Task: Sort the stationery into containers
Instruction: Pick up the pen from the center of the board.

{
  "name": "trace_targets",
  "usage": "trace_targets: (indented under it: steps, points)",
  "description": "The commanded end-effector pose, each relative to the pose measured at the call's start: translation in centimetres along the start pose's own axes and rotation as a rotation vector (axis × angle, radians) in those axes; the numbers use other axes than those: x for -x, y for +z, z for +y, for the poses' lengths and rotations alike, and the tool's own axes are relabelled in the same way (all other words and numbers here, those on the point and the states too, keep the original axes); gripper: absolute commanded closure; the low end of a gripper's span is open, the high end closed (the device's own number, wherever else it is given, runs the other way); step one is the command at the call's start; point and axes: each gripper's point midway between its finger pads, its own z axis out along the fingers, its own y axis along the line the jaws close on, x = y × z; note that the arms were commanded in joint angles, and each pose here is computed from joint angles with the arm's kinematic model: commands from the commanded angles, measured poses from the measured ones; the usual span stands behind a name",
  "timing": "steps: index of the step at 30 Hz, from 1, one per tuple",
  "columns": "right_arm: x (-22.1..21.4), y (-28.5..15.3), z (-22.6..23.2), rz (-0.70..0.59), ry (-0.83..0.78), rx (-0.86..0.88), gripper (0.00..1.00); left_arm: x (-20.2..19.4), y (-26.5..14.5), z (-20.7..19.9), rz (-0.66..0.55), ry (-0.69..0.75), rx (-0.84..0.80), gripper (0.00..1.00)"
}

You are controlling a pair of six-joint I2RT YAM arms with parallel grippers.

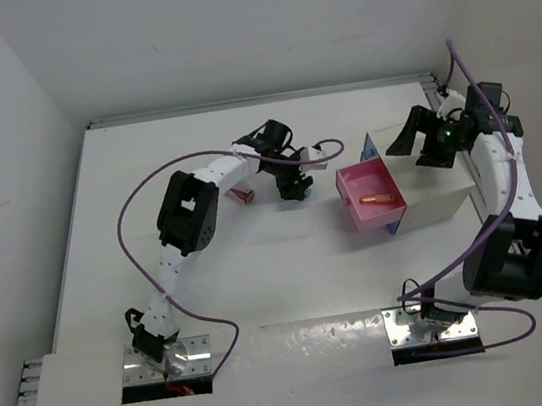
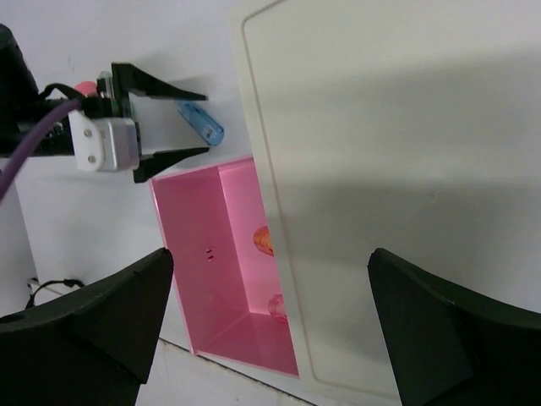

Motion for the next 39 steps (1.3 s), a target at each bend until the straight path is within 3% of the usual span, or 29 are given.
trace_targets:
  steps: [1, 7, 8, 11, 14, 25, 34, 39]
  points:
    - [2.0, -0.4, 0.7, -0.032, -0.058, 0.009, 0.05, -2.1, -0.7, -2.3, 0.089, 0.016, -0.039, 0.34]
    - [2.7, 0.0, -0.3, -0.029, -0.142, -0.043, 0.09, -4.5, -1.3, -4.0, 0.167, 0.015, -0.065, 0.6]
    - [3.0, -0.1, -0.6, -0.033, -0.168, -0.069, 0.09, -4.5, -1.5, -4.3, 0.169, 0.014, -0.07, 0.7]
    - [3.5, -0.3, -1.2, -0.046, -0.229, -0.104, 0.11, -4.2, -2.0, -4.9, 0.153, 0.018, -0.081, 0.85]
    - [3.4, -0.5, -1.5, -0.066, -0.266, -0.122, 0.11, -2.3, -3.1, -5.0, 0.099, 0.023, -0.083, 0.91]
    - [2.6, -0.3, -1.7, -0.101, -0.302, -0.161, 0.1, 6.2, -11.3, -0.4, -0.119, 0.053, 0.052, 1.0]
    - [1.7, -0.2, -2.4, -0.124, -0.361, -0.193, 0.06, 6.3, -16.1, 4.0, -0.313, -0.191, 0.158, 1.0]
    - [2.2, 0.2, -2.2, -0.166, -0.395, -0.18, 0.04, 6.6, -18.3, 7.1, -0.38, -0.198, 0.245, 1.0]
